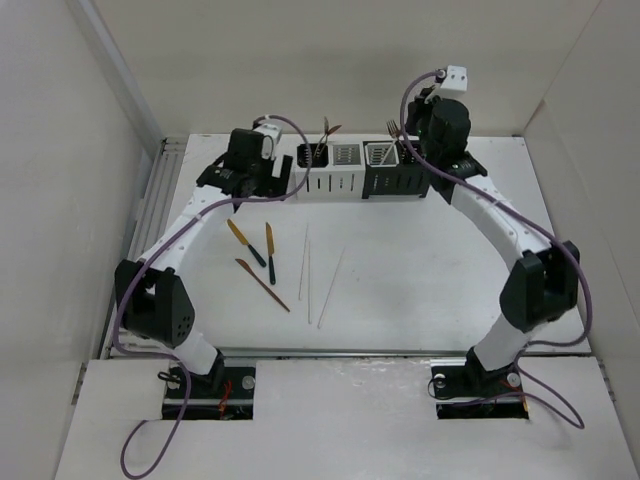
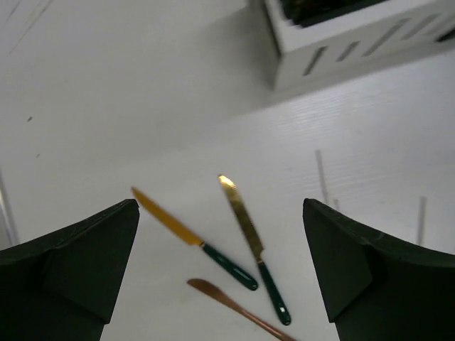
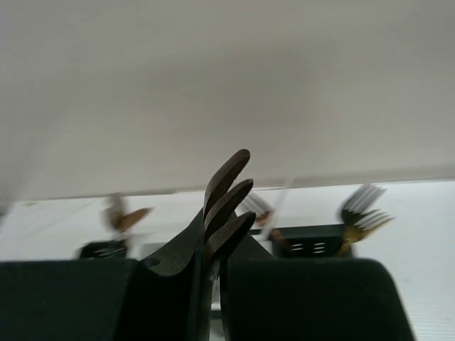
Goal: Sort the eating utensils into containers
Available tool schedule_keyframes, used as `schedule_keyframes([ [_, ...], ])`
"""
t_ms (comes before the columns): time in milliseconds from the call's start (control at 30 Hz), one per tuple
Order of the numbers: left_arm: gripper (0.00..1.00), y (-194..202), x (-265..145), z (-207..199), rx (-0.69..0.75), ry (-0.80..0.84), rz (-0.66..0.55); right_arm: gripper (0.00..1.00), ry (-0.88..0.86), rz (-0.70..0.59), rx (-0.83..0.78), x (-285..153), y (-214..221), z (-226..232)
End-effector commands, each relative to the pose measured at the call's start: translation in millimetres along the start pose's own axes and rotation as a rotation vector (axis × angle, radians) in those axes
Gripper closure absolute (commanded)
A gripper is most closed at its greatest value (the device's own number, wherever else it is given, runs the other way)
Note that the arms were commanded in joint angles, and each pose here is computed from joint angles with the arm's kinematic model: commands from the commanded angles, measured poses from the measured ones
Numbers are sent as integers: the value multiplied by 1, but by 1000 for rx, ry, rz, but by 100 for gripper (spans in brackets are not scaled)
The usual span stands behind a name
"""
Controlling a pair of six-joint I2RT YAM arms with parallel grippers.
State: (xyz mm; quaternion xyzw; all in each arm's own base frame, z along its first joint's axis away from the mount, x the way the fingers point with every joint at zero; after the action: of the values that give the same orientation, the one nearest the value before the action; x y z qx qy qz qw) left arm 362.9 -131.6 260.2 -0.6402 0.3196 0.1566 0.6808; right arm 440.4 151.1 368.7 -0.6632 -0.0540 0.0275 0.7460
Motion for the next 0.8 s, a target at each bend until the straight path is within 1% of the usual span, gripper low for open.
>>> schedule_keyframes([
  [0, 0, 2, -16, 36, -82, -164, -68, 100, 213, 86, -156, 34, 32, -52],
  [33, 0, 13, -14, 39, -82, -163, -25, 100, 226, 122, -166, 46, 51, -57],
  [67, 0, 21, -10, 41, -99, -162, -1, 100, 235, 129, -168, 52, 56, -62],
  [100, 0, 40, -5, 41, -111, -168, 57, 100, 247, 122, -166, 60, 54, -67],
  [133, 0, 49, -4, 41, -118, -172, 85, 100, 261, 152, -175, 69, 72, -69],
  [167, 0, 62, 1, 46, -130, -189, 146, 100, 282, 158, -178, 74, 77, -75],
  [233, 0, 78, 7, 54, -163, -209, 213, 100, 302, 161, -187, 82, 80, -82],
  [267, 2, 90, 8, 57, -180, -213, 265, 100, 321, 182, -194, 85, 91, -88],
  [300, 3, 97, 13, 65, -219, -218, 306, 100, 321, 182, -194, 85, 92, -89],
  [400, 11, 118, 21, 79, -288, -212, 407, 100, 305, 213, -198, 92, 109, -92],
  [467, 16, 127, 21, 75, -318, -169, 435, 100, 296, 223, -200, 93, 114, -92],
  [533, 18, 133, 22, 74, -338, -134, 466, 100, 297, 251, -207, 96, 130, -93],
  [567, 18, 144, 24, 71, -353, -126, 502, 100, 288, 252, -206, 97, 130, -92],
  [600, 19, 148, 24, 70, -356, -117, 512, 100, 288, 252, -206, 97, 130, -92],
  [633, 19, 156, 28, 69, -371, -124, 545, 95, 288, 252, -206, 97, 130, -92],
  [667, 19, 157, 32, 67, -389, -107, 550, 94, 288, 261, -208, 95, 134, -93],
  [767, 22, 146, 45, 64, -418, -75, 546, 94, 289, 283, -213, 93, 140, -94],
])
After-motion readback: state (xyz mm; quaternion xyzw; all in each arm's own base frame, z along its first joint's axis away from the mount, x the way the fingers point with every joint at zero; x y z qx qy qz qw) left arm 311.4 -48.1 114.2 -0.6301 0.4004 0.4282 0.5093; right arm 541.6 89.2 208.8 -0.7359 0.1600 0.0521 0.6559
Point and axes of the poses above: each gripper's point midway between its finger pads, its own x axis out along the fingers, its own z axis along the line the jaws close on, y = z × x, the point moved 7 cm from there along -x, back along the fingers, and after that the axes turned 7 degrees about -x, right-handed, at the moved point
